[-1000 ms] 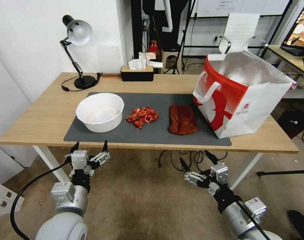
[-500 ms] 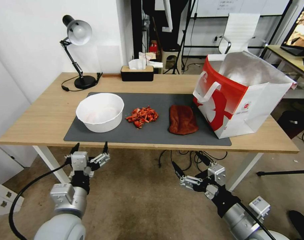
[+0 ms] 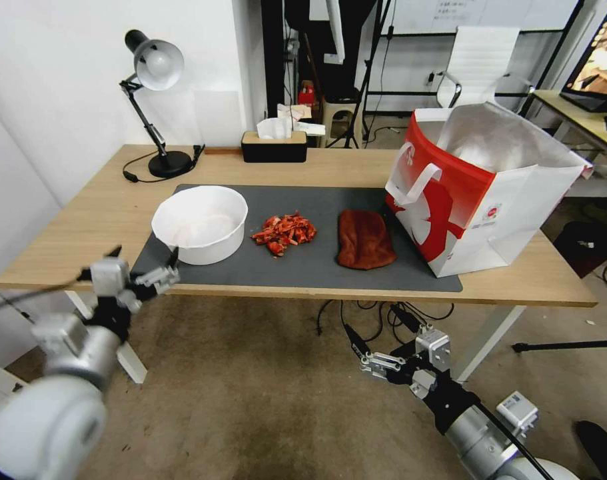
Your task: Sweep shrimp from table into container with towel, then put container into takeout bag.
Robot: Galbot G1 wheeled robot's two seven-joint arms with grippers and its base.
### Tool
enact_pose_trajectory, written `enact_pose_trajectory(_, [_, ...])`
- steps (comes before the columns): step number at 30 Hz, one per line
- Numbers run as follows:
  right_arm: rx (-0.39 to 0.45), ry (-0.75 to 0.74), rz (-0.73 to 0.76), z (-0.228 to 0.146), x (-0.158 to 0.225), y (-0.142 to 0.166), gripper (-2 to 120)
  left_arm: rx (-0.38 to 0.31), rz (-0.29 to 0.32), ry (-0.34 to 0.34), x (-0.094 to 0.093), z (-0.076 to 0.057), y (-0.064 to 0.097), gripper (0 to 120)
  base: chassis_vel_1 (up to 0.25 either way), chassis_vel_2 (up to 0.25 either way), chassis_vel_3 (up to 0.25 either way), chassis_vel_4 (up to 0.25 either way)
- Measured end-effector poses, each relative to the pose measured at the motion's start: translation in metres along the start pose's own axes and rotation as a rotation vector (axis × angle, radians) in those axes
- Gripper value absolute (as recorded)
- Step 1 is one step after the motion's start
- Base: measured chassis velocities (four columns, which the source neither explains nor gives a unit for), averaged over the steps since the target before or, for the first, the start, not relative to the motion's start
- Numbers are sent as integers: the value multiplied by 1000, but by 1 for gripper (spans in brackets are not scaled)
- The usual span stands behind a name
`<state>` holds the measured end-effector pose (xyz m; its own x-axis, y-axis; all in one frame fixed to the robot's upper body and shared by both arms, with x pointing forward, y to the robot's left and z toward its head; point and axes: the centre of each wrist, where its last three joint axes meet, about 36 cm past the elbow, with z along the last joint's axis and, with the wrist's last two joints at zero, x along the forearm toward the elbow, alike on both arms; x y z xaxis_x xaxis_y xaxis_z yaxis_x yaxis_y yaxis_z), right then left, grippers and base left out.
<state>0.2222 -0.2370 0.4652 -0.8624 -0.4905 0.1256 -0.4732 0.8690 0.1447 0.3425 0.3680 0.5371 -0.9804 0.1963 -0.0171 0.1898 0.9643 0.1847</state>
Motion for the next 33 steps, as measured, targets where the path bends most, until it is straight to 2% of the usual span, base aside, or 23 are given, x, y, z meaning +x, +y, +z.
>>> enact_pose_trajectory(1, [1, 1, -1, 0, 0, -1, 100, -27, 46, -16, -13, -5, 21, 100, 0, 0, 0, 0])
enact_pose_trajectory(2, [1, 1, -1, 0, 0, -1, 100, -27, 46, -16, -13, -5, 21, 100, 0, 0, 0, 0])
enact_pose_trajectory(4, [3, 2, 2, 2, -1, -2, 100, -113, 115, -33, -36, -23, 57, 100, 0, 0, 0, 0])
enact_pose_trajectory(5, [3, 2, 2, 2, -1, -2, 100, -113, 115, -33, -36, -23, 57, 100, 0, 0, 0, 0])
enact_pose_trajectory(6, [2, 3, 4, 3, -1, -3, 100, -146, 154, -36, -43, -31, 67, 100, 0, 0, 0, 0])
enact_pose_trajectory(8, [-2, 7, 11, 7, -2, -5, 100, -235, 312, -16, -56, -49, 90, 100, 0, 0, 0, 0])
enact_pose_trajectory(9, [-2, 7, 11, 7, -2, -5, 100, -235, 312, -16, -56, -49, 90, 100, 0, 0, 0, 0])
enact_pose_trajectory(11, [-8, 8, 16, 11, -3, -5, 100, -338, 451, 40, -64, -63, 104, 100, 0, 0, 0, 0])
enact_pose_trajectory(13, [-14, 10, 19, 14, -4, -4, 100, -512, 584, 133, -71, -73, 116, 100, 0, 0, 0, 0])
enact_pose_trajectory(14, [-14, 10, 19, 14, -4, -4, 100, -512, 584, 133, -71, -73, 116, 100, 0, 0, 0, 0])
enact_pose_trajectory(15, [-16, 9, 21, 15, -5, -4, 100, -603, 631, 173, -73, -79, 119, 100, 0, 0, 0, 0])
enact_pose_trajectory(17, [-19, 10, 25, 18, -5, -3, 100, -736, 688, 235, -76, -90, 121, 100, 0, 0, 0, 0])
enact_pose_trajectory(18, [-19, 10, 25, 18, -5, -3, 100, -736, 688, 235, -76, -90, 121, 100, 0, 0, 0, 0])
enact_pose_trajectory(22, [-32, 15, 25, 21, -6, 1, 100, -867, 761, 331, -80, -105, 119, 100, 0, 0, 0, 0])
enact_pose_trajectory(27, [-36, 17, 21, 23, -8, 6, 100, -927, 820, 392, -83, -107, 115, 100, 0, 0, 0, 0])
enact_pose_trajectory(33, [-46, 25, 20, 28, -8, 13, 100, -997, 861, 420, -86, -106, 110, 100, 0, 0, 0, 0])
